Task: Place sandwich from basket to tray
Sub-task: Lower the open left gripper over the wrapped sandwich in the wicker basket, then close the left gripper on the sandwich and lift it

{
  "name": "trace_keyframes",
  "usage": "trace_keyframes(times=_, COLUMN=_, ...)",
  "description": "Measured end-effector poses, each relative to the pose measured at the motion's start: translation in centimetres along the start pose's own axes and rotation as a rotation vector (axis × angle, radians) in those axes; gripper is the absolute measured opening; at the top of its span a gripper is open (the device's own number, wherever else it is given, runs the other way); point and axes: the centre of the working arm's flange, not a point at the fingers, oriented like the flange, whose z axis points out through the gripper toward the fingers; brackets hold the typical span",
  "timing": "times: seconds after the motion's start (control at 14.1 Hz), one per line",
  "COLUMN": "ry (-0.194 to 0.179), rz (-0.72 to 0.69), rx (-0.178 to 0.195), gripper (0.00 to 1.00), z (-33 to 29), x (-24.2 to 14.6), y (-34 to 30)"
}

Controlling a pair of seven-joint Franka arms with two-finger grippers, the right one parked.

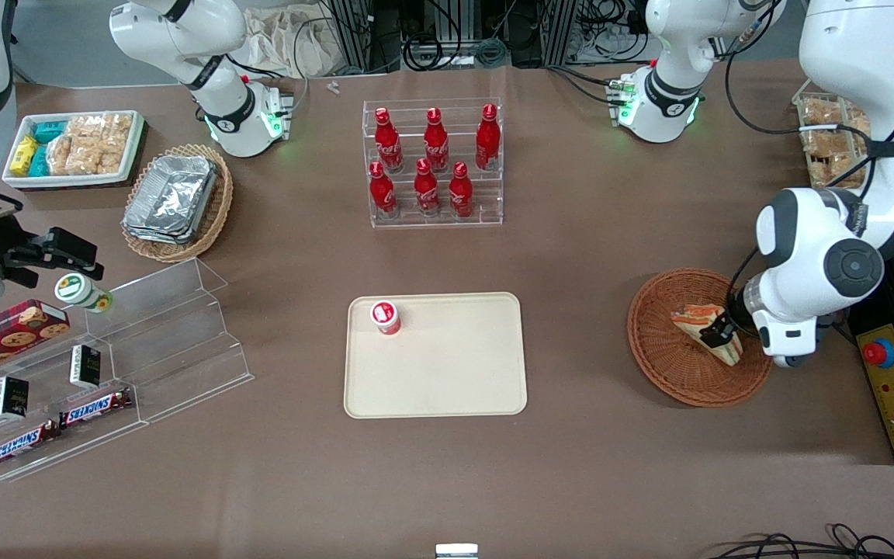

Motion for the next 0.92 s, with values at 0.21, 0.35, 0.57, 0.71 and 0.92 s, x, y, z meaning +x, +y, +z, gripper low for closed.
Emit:
trace_keyframes(times=0.21, ry=-0.012, rz=-0.004, rx=0.013, gripper=1.00, z=0.9, x=-0.1, y=-0.4)
trace_keyframes(times=0.35, ry=-0.018, rz=-0.004, rx=0.020, gripper=1.00, z=1.4, x=-0.2, y=-0.5)
trace_keyframes(times=0.57, ry=-0.021, rz=-0.005, rx=0.022, gripper=1.00, z=2.4, x=-0.1, y=-0.5)
trace_keyframes(times=0.71, ry=-0.017, rz=-0.003, rx=0.020, gripper=0.99, z=3.5, x=0.1, y=-0.4)
trace_keyframes(times=0.92, ry=-0.004, rz=0.009, rx=0.020, gripper=0.75, z=4.5, x=0.4, y=-0.2)
